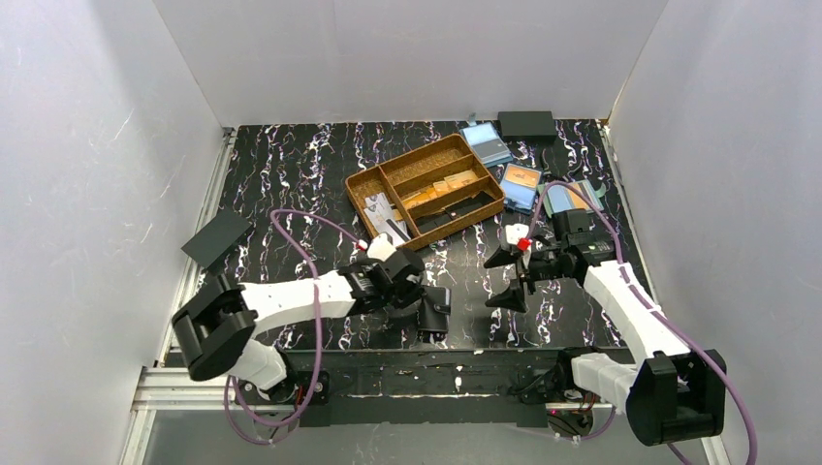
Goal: Take the credit cards out of the card holder
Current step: Move the card holder to the center of the board.
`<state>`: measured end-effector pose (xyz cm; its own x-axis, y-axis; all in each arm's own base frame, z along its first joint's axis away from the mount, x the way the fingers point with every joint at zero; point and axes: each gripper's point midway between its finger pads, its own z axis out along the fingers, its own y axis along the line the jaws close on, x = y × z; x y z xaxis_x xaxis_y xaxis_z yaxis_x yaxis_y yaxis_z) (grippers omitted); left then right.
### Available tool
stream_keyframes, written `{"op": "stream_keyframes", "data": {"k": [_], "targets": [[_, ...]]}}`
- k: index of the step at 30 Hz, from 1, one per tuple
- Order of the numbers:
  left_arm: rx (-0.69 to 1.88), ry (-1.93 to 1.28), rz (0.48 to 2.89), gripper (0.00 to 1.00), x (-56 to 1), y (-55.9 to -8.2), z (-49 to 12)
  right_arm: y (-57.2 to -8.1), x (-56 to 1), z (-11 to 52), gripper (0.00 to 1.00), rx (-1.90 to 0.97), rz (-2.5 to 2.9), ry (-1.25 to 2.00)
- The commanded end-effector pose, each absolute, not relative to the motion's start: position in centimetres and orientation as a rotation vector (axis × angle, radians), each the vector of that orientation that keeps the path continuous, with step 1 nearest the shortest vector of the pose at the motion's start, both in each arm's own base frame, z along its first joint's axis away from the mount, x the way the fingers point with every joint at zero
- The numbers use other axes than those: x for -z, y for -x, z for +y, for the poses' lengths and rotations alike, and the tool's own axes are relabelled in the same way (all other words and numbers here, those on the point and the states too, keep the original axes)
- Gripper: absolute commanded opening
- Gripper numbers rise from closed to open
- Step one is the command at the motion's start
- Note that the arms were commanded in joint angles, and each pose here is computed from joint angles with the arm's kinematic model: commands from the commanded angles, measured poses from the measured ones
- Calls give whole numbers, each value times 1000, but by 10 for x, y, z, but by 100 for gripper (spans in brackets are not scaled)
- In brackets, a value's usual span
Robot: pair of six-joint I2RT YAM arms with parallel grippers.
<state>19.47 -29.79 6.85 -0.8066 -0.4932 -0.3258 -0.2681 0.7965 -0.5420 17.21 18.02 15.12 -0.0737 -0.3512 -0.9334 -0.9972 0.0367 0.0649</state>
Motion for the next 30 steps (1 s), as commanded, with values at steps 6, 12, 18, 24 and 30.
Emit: {"op": "stream_keyframes", "data": {"k": [6, 12, 18, 24, 30], "targets": [[710, 795, 2377, 0, -64, -221, -335, -165, -127, 204, 100, -1007, 1505, 1563], [745, 789, 2365, 27, -64, -218, -340, -156, -117, 215, 100, -1018, 1480, 1612], [759, 718, 2362, 45, -73, -210, -333, -155, -111, 221, 100, -1003, 1475, 1620], [803, 462, 2376, 67, -81, -193, -321, -155, -107, 225, 98, -990, 1493, 1626], [771, 25, 2350, 98, -86, -171, -292, -152, -98, 233, 87, -972, 1508, 1671]]}}
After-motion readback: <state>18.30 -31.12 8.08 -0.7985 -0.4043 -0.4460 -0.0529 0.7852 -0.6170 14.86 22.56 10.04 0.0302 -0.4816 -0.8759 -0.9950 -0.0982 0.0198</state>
